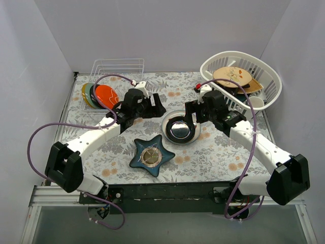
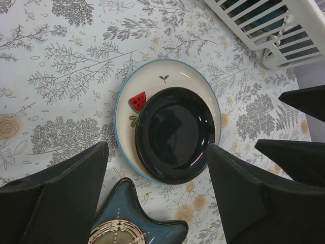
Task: Load the plates into the dish rack
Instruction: Pick up the plate at the center of the board.
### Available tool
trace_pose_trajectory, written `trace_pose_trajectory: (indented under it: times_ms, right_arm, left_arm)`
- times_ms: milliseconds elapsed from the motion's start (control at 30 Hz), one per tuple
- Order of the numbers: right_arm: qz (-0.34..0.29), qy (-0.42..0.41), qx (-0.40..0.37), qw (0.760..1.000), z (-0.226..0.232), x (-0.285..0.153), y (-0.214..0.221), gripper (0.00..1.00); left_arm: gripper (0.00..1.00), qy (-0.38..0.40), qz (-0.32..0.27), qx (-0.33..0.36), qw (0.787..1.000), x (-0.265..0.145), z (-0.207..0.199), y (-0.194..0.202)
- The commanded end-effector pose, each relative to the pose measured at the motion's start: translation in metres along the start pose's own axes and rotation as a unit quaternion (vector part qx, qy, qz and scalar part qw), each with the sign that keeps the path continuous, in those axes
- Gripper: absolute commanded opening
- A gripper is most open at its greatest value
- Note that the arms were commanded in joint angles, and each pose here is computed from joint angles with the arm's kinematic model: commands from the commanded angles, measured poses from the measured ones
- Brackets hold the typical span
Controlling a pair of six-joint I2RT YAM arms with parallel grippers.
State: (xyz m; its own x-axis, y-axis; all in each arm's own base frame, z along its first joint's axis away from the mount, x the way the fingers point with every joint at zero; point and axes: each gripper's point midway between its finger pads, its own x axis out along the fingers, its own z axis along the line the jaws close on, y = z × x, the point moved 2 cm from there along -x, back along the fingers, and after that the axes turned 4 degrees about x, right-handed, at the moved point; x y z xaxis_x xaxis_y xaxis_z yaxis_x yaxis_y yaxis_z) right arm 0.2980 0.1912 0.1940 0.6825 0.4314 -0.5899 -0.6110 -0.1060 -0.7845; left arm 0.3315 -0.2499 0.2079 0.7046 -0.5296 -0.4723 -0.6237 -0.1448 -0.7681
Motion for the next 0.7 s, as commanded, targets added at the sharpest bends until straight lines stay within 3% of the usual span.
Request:
trace_pose_trajectory:
  times_ms: [0,167,533,667]
  right_arm:
    - [-0.016,0.006,0.008,1.000,-0.003,0.001,-0.006,0.99]
    - [-0.053,0.020,0.008,0.998,-0.008,-0.007,-0.012,0.99]
    - [-0.030,0.013,0.015,0.999,-0.005,-0.006,-0.005,0.96]
    - [-0.014,0.016,0.026,0.999,-0.006,0.001,0.006,0.89]
  left_arm:
    - [0.78,-0.007,-0.017,-0.004,1.000,0.006,-0.004,-0.003]
    - [0.78,-0.005,-0.015,0.004,1.000,0.009,-0.008,-0.001]
    - [0.77,-0.002,-0.002,0.002,1.000,0.012,-0.004,0.018]
    - [0.77,-0.001,0.004,0.010,1.000,0.014,-0.004,0.024]
